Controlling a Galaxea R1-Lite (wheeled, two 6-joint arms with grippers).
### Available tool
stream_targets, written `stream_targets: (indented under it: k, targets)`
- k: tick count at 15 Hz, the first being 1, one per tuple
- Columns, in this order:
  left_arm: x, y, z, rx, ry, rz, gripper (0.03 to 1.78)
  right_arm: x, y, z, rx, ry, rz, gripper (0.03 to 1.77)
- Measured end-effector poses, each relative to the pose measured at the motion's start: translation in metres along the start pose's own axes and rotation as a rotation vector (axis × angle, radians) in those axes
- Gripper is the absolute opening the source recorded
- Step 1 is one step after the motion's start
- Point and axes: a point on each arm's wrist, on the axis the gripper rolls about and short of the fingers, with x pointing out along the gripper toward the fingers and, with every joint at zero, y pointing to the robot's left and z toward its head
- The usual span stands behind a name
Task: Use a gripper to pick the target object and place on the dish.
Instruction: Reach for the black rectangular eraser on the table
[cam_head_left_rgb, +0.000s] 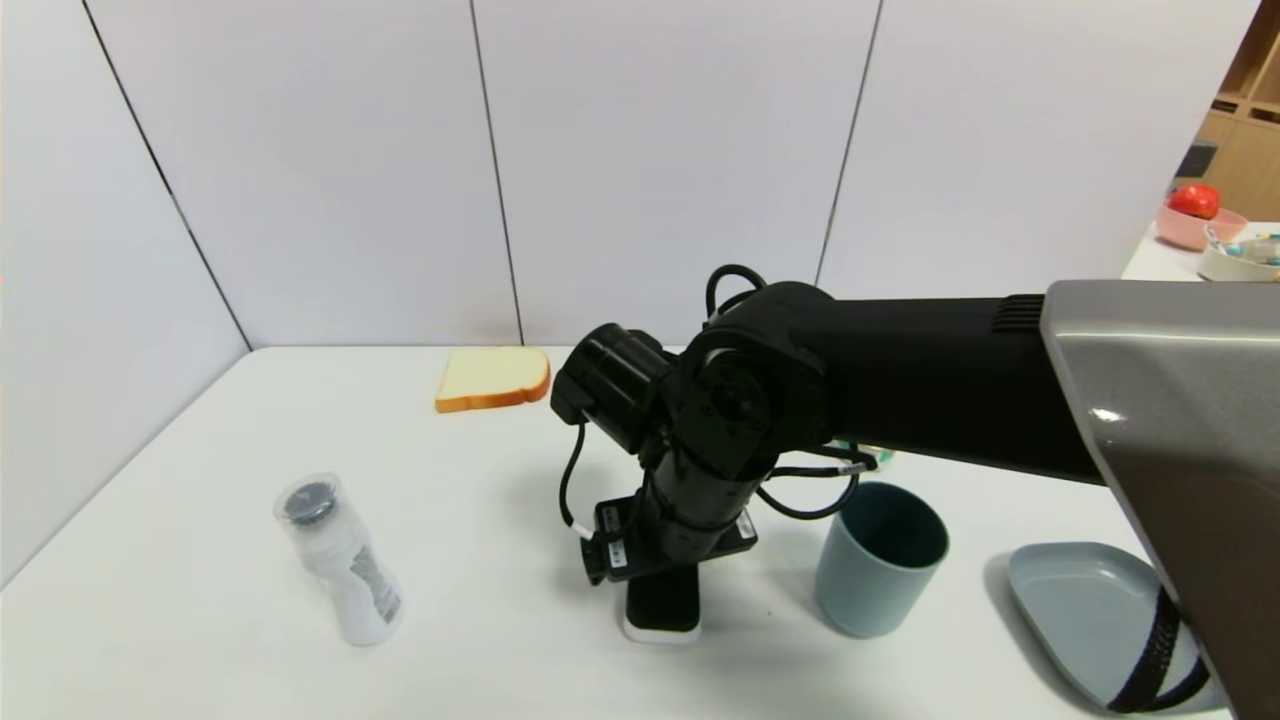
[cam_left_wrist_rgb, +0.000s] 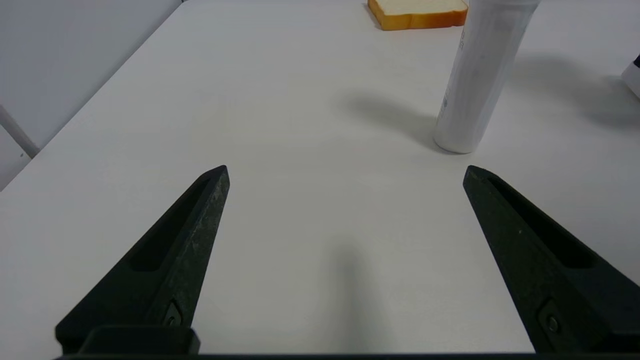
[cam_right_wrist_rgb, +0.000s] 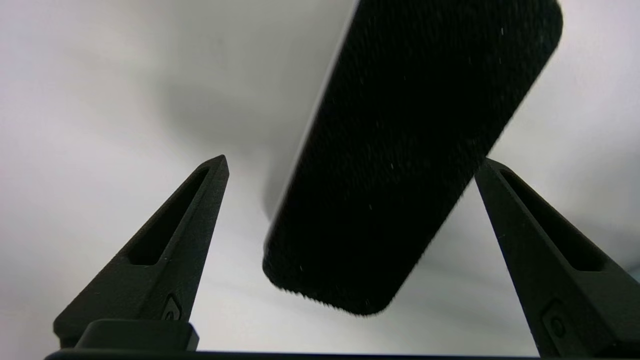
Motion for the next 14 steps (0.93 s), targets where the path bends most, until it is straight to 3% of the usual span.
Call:
stream_targets:
  k: [14]
  targets:
    - [0.000,0.000,0.000,0.000,0.000,0.000,1.69,0.011,-0.009,0.008,0.023,-0.025,-0.050,1.71]
